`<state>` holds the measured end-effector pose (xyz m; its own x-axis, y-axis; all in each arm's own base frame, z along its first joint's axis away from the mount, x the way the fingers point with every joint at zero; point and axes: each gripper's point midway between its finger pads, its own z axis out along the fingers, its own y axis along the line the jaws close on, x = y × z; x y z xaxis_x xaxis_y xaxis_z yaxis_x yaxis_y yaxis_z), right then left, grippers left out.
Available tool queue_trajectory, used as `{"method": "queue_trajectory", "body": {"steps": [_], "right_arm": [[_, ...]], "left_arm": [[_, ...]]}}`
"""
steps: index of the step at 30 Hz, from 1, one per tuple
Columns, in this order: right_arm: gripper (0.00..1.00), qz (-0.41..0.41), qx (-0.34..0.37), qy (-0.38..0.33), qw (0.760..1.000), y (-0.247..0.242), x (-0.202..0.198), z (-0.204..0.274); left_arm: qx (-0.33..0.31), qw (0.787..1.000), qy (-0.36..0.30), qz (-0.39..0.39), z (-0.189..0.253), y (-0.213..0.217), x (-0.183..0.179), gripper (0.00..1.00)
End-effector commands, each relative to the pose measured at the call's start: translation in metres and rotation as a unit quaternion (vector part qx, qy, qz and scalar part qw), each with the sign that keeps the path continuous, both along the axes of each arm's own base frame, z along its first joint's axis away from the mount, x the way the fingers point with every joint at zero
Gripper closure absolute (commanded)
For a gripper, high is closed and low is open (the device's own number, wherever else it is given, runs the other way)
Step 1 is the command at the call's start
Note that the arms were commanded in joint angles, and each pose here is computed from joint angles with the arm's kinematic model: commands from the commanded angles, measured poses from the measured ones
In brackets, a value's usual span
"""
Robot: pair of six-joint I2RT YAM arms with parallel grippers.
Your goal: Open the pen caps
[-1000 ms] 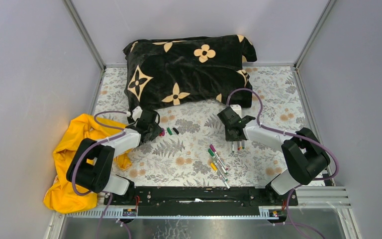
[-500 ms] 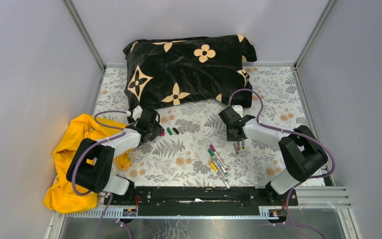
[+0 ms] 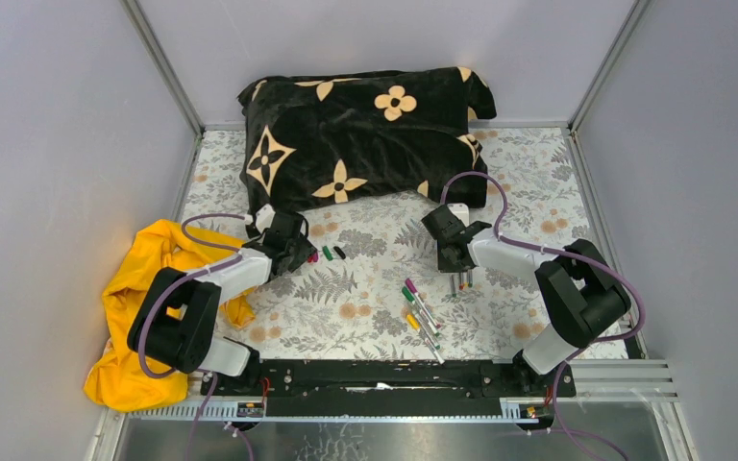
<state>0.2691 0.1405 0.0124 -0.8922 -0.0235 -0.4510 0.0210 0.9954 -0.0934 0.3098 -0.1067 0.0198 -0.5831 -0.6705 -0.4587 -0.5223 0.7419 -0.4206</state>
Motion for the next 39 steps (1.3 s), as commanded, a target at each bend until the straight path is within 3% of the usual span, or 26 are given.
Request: {"method": "queue_trajectory", "body": {"steps": [1, 21, 31, 39], "right_arm": [[0.81, -0.013, -0.015, -0.001, 1.0, -0.006, 0.007, -0.003], [0.83, -0.024, -0.035, -0.013, 0.999, -0.015, 0.024, 0.006], [0.66, -0.018, -0.024, -0.032, 0.999, -0.012, 0.028, 0.022], [0.63, -0.014, -0.018, -0.051, 0.998, -0.011, 0.033, 0.041]], "left_arm": [[0.016, 1.0, 0.026, 0.003, -0.011, 0.01, -0.015, 0.53], [0.012, 1.0, 0.015, 0.003, -0.004, 0.009, -0.014, 0.53], [0.006, 1.0, 0.014, 0.002, -0.003, 0.007, -0.013, 0.49], [0.001, 1.0, 0.007, 0.002, 0.003, 0.005, -0.01, 0.49]]}}
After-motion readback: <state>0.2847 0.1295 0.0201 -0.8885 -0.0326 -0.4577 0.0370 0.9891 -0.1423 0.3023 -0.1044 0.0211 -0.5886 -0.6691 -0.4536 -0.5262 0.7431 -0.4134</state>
